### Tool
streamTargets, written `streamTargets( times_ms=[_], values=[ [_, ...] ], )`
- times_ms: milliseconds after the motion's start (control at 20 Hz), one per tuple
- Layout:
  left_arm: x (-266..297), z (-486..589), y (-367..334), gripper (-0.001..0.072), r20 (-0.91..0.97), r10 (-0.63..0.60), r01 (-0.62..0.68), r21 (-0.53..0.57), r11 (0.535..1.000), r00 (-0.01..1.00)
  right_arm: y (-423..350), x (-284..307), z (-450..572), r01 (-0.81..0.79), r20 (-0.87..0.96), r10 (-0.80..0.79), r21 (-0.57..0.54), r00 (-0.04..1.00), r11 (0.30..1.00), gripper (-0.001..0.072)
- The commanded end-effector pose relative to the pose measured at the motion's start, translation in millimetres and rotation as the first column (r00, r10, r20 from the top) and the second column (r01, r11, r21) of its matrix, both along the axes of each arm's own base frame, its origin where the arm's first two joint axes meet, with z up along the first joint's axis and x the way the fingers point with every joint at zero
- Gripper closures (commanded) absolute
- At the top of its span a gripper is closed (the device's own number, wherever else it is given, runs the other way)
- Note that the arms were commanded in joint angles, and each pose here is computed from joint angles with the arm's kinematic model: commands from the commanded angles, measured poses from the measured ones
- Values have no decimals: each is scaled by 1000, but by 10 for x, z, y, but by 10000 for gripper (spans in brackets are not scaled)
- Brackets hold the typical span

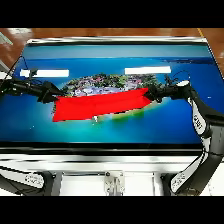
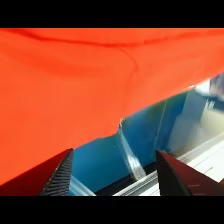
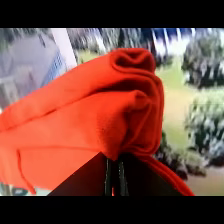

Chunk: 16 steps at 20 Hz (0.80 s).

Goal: Fold the shirts.

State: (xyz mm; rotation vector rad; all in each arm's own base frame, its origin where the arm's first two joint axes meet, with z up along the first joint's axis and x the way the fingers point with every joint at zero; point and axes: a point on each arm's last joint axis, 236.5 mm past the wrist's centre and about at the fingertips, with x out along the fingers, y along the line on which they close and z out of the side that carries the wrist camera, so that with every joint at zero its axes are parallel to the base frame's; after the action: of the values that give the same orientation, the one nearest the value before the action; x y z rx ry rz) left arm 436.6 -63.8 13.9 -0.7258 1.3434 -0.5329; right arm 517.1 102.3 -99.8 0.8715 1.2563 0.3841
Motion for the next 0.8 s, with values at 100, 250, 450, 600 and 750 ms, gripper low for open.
streamTargets(
  times_ms=[100, 250, 450, 600, 750],
  values=[
    [131, -9, -589, 402, 84, -69, 66, 38, 997, 994, 104, -94, 572, -112, 116, 113, -11, 987, 994, 651],
    [266, -52, -1304, 659, 189, -118, 105, 79, 991, 975, 126, -440, 1121, -217, 127, 223, -63, 966, 974, 651],
    [75, -407, -2585, 664, 213, -163, 147, 90, 985, 963, 60, -874, 1878, -241, 163, 282, -229, 946, 943, 652],
    [-232, -579, -3409, 664, 196, -147, 149, 7, 989, 970, 89, -1273, 2373, -237, 182, 298, -297, 937, 925, 652],
    [-612, -727, -4068, 664, 97, -101, 113, -124, 986, 990, 191, -1580, 2787, -212, 233, 291, -313, 928, 926, 651]
  ],
)
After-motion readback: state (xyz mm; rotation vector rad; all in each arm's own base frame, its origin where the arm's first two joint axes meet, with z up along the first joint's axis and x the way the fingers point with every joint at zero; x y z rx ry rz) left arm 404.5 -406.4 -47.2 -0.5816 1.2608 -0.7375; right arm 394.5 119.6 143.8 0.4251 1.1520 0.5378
